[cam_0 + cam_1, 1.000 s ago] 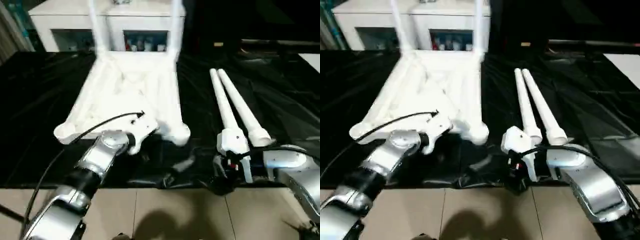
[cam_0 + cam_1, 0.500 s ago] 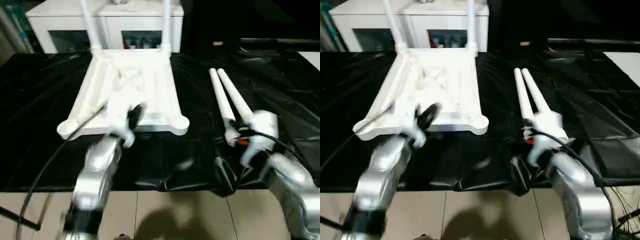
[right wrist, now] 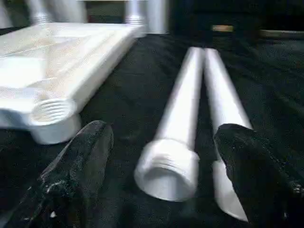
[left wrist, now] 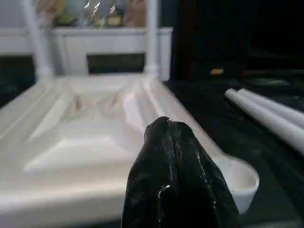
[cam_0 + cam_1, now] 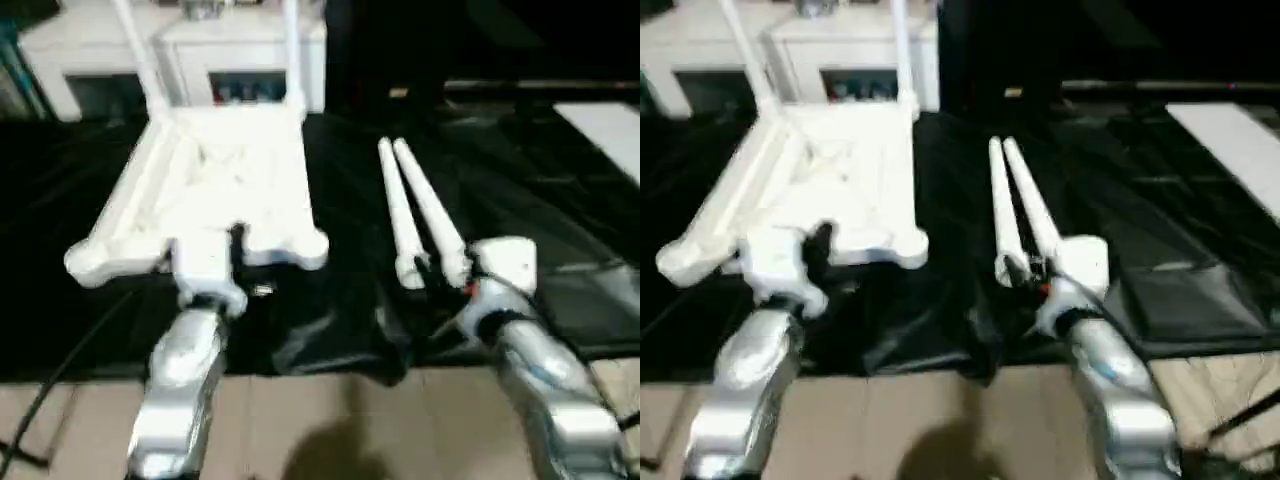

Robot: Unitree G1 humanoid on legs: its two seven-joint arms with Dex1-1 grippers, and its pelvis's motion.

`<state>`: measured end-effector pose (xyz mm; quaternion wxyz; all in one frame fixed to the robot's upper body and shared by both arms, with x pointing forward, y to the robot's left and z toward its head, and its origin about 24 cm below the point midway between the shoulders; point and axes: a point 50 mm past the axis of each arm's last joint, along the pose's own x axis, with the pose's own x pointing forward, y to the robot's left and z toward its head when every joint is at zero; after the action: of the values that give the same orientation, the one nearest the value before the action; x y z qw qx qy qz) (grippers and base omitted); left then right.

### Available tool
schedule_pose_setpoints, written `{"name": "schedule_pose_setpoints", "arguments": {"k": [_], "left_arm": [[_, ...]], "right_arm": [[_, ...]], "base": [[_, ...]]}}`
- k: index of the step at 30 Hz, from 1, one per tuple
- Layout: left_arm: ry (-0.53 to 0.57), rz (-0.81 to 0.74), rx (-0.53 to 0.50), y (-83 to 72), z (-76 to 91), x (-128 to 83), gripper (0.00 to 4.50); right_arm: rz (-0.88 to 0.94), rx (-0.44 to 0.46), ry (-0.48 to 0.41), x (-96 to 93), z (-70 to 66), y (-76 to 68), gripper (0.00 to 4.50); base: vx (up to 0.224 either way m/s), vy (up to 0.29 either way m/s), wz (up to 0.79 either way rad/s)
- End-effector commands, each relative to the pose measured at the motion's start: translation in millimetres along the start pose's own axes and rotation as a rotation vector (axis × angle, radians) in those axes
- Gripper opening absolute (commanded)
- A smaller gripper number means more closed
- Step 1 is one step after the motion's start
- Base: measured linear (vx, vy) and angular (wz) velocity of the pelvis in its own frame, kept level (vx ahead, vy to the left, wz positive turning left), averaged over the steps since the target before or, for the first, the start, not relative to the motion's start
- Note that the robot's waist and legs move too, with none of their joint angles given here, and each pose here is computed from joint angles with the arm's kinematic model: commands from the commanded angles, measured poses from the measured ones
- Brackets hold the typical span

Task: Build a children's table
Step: Rotate table base

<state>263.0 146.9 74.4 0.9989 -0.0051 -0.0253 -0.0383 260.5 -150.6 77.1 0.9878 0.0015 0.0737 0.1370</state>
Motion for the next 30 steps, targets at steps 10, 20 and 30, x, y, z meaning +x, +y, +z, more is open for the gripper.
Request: {"name": "schedule_pose_setpoints", "arguments": {"k": [10,20,30], "left_arm": [[-0.016,0.033,0.026,13.0,9.2,-5,0.05],[-0.002,0.025,0.061,31.3,7.5,-5,0.05],[0.055,-0.065,0.014,28.6,1.8,5,0.05]], "right_arm": [[0.112,0.013,-0.043,13.4,5.7,25.9,3.78],[0.115,0.049,-0.042,22.8,4.4,34.3,3.78],[-0.029,-0.011,0.09,35.9,3.9,21.2,3.78]], "base": [[0.043,-0.095,0.43],[0.124,-0.021,0.04],[0.132,0.012,-0.03]]}}
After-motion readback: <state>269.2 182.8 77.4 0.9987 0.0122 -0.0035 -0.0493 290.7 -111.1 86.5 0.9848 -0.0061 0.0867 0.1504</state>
